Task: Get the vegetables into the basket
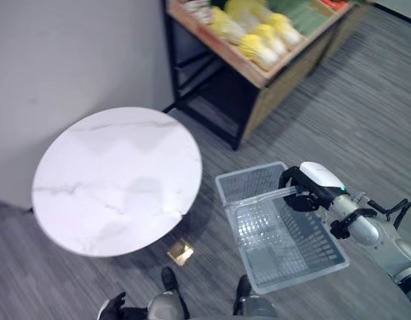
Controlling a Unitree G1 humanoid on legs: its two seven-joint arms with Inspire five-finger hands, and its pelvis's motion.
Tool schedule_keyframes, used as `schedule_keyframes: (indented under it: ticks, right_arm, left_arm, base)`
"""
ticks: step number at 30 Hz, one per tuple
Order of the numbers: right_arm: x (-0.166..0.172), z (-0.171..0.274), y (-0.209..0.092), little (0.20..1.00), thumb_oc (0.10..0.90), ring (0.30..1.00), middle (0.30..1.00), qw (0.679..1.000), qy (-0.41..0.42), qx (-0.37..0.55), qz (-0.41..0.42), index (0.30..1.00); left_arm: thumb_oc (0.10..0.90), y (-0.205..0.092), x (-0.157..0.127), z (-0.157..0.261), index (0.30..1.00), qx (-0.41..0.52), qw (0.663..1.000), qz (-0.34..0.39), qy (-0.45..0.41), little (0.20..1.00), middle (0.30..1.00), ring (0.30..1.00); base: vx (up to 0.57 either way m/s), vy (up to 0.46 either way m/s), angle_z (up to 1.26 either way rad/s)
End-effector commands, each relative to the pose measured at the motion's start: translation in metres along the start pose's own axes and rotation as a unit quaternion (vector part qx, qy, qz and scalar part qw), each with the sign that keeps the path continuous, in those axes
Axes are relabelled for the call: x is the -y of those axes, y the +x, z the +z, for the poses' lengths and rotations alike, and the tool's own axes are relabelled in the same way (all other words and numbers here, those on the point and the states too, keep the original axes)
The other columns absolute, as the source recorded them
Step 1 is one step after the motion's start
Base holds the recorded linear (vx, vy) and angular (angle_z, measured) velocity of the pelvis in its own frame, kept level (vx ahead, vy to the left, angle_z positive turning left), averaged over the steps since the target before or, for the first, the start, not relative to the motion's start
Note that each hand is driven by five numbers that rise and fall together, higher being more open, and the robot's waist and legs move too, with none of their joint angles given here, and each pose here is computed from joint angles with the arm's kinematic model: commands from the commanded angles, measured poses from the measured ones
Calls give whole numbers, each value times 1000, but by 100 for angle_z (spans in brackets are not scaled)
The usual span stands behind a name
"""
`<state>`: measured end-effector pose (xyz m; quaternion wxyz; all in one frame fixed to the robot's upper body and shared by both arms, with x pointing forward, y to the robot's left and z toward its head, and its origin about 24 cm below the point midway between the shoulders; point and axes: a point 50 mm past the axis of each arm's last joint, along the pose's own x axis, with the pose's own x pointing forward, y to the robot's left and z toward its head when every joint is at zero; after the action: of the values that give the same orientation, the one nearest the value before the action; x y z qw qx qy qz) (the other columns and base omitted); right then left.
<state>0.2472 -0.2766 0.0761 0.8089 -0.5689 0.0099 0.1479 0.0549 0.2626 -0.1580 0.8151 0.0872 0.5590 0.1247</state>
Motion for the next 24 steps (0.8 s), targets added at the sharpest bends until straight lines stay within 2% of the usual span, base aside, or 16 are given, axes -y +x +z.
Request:
schedule_keyframes:
  ticks: [1, 10, 16, 19, 24]
  right_arm:
    - [73, 32, 7, 300, 400, 300, 300, 979, 4, 91, -183, 300]
    - [83, 8, -22, 300, 400, 300, 300, 977, -31, 36, -206, 300]
    - [92, 8, -11, 300, 400, 300, 300, 976, -45, 42, -210, 300]
    - [94, 9, -6, 300, 400, 300, 300, 976, -46, 47, -208, 300]
    - [84, 10, 1, 300, 400, 300, 300, 979, -22, 49, -195, 300]
  left_arm:
    - [900, 0, -14, -1, 1000, -5, 1000, 13, 19, 1000, 1000, 1000]
    - [900, 3, 1, 15, 1000, 25, 999, -5, 27, 1000, 1000, 1000]
    - [900, 3, 6, 30, 1000, 61, 998, 5, -12, 1000, 1000, 1000]
    - [900, 3, 3, 29, 1000, 63, 998, 12, -20, 1000, 1000, 1000]
    - [900, 3, 0, 28, 1000, 63, 998, 14, -14, 1000, 1000, 1000]
  base:
    - [14, -180, -6]
    - [11, -206, -7]
    - [0, -86, -49]
    - [132, -22, -116]
    - [83, 92, -92]
